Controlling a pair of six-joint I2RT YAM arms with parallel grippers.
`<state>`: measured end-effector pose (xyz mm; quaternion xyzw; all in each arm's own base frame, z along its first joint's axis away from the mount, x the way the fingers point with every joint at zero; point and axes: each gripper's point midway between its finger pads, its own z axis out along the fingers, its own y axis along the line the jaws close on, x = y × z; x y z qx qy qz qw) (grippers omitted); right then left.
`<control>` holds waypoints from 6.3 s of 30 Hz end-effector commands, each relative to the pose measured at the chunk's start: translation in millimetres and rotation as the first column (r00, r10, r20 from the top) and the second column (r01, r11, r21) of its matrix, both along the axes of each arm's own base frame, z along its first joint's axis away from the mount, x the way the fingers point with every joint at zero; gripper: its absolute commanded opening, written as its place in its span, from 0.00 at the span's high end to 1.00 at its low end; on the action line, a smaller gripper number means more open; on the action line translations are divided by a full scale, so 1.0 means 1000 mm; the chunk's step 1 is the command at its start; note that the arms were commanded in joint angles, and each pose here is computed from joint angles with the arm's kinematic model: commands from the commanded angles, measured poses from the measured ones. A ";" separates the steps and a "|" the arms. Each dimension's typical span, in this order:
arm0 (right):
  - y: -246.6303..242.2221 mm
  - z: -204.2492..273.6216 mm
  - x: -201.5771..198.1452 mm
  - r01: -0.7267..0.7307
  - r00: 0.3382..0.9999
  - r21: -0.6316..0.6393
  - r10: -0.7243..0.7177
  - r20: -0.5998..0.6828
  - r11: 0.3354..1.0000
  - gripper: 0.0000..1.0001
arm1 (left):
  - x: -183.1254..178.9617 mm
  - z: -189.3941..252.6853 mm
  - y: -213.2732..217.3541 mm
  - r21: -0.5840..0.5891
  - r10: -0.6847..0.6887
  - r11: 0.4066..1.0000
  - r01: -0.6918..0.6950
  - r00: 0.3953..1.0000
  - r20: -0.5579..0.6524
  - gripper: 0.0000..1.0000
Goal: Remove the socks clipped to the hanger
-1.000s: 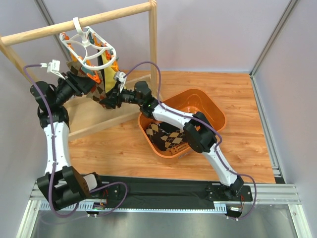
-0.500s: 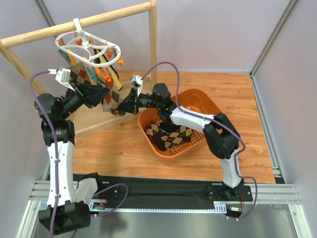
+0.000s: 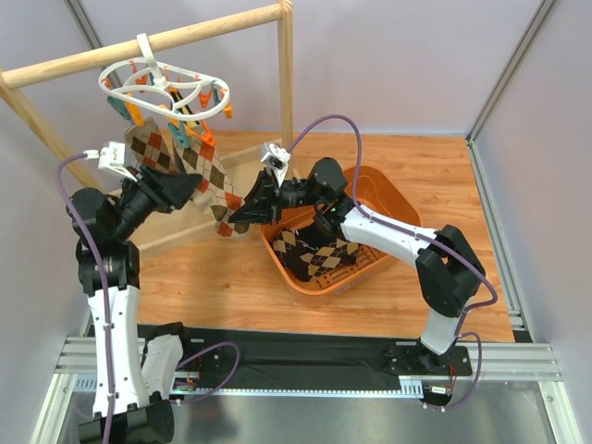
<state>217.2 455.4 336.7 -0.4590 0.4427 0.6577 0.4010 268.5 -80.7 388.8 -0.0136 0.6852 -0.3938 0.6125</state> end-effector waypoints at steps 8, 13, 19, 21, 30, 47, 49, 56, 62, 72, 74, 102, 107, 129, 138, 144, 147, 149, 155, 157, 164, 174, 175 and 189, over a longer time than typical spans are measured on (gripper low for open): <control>-0.016 0.019 -0.032 -0.158 0.987 -0.021 0.158 -0.014 0.987 1.00 | -0.016 0.075 0.045 0.059 0.329 0.942 -0.331 0.944 0.036 0.36; -0.024 0.029 -0.046 -0.237 0.972 0.016 0.237 0.005 0.971 1.00 | -0.013 0.083 0.071 0.094 0.449 0.891 -0.445 0.893 -0.027 0.39; -0.036 0.036 -0.059 -0.335 0.942 0.035 0.336 -0.026 0.942 1.00 | 0.003 0.091 0.055 0.023 0.315 0.949 -0.316 0.949 0.030 0.43; -0.037 0.034 -0.058 -0.339 0.940 0.031 0.340 -0.033 0.940 1.00 | 0.011 0.089 0.051 -0.019 0.280 0.960 -0.279 0.960 0.031 0.44; -0.011 0.012 -0.025 -0.264 0.957 -0.025 0.259 -0.130 0.964 0.99 | 0.025 0.090 0.040 -0.071 0.166 0.985 -0.158 0.977 0.135 0.43; 0.027 -0.001 0.029 -0.138 0.946 -0.114 0.097 -0.311 0.984 0.97 | 0.047 0.082 0.054 -0.038 0.185 0.983 -0.181 0.963 0.196 0.42; 0.027 0.002 0.030 -0.135 0.946 -0.110 0.096 -0.308 0.985 0.97 | 0.048 0.082 0.054 -0.032 0.175 0.985 -0.172 0.962 0.210 0.42; 0.029 0.003 0.029 -0.151 0.941 -0.113 0.108 -0.321 0.982 0.95 | 0.050 0.089 0.046 -0.014 0.105 0.994 -0.106 0.944 0.313 0.40; 0.028 0.002 0.028 -0.152 0.939 -0.115 0.108 -0.326 0.982 0.95 | 0.063 0.082 0.051 0.001 0.131 0.991 -0.137 0.943 0.307 0.40; 0.027 0.006 0.028 -0.153 0.941 -0.109 0.111 -0.320 0.982 0.95 | 0.073 0.080 0.037 -0.003 0.077 0.997 -0.081 0.939 0.335 0.49; 0.026 0.007 0.026 -0.159 0.941 -0.110 0.117 -0.317 0.981 0.95 | 0.075 0.079 0.037 -0.011 0.082 0.996 -0.083 0.941 0.330 0.50; 0.022 0.011 0.016 -0.179 0.939 -0.110 0.136 -0.315 0.978 0.95 | 0.087 0.083 0.021 -0.071 0.048 0.997 -0.024 0.929 0.368 0.54; 0.024 0.010 0.014 -0.194 0.938 -0.112 0.151 -0.313 0.975 0.95 | 0.085 0.085 0.020 -0.078 0.045 0.997 -0.016 0.919 0.392 0.51; 0.024 0.007 0.011 -0.213 0.933 -0.121 0.165 -0.320 0.970 0.95 | 0.088 0.089 0.015 -0.088 -0.006 0.995 0.046 0.909 0.416 0.51; 0.024 0.008 0.010 -0.215 0.933 -0.120 0.168 -0.317 0.969 0.95 | 0.090 0.087 0.014 -0.100 -0.018 0.993 0.064 0.913 0.408 0.60; 0.024 0.007 0.010 -0.214 0.933 -0.122 0.166 -0.320 0.969 0.95 | 0.092 0.088 0.013 -0.112 -0.024 0.991 0.073 0.921 0.389 0.84; 0.024 0.007 0.011 -0.211 0.934 -0.121 0.163 -0.319 0.970 0.95 | 0.091 0.088 0.013 -0.119 -0.031 0.989 0.083 0.923 0.384 0.94; 0.025 0.007 0.011 -0.210 0.933 -0.121 0.162 -0.322 0.970 0.96 | 0.089 0.090 0.012 -0.119 -0.035 0.989 0.088 0.922 0.386 0.97; 0.023 0.006 0.010 -0.207 0.933 -0.120 0.158 -0.324 0.971 0.96 | 0.090 0.088 0.012 -0.111 -0.030 0.991 0.077 0.928 0.373 0.98; 0.020 0.008 0.011 -0.195 0.933 -0.123 0.145 -0.328 0.973 0.96 | 0.090 0.087 0.012 -0.111 -0.030 0.991 0.076 0.929 0.369 0.96; -0.005 -0.010 0.037 0.058 0.937 -0.249 -0.138 -0.320 0.967 1.00 | 0.088 0.069 0.015 -0.126 0.003 0.991 0.039 0.948 0.319 0.49; -0.082 -0.031 0.055 0.456 0.805 -0.457 -0.573 -0.155 0.764 1.00 | 0.082 0.030 0.021 -0.080 0.067 0.995 -0.051 0.975 0.210 0.38; -0.093 -0.035 0.055 0.473 0.788 -0.489 -0.601 -0.137 0.732 1.00 | 0.079 0.028 0.021 -0.071 0.069 0.996 -0.055 0.976 0.208 0.38; -0.201 -0.091 0.073 0.644 0.428 -0.712 -0.903 0.033 0.280 0.99 | 0.055 -0.040 0.063 0.177 0.344 0.927 -0.331 0.938 -0.043 0.37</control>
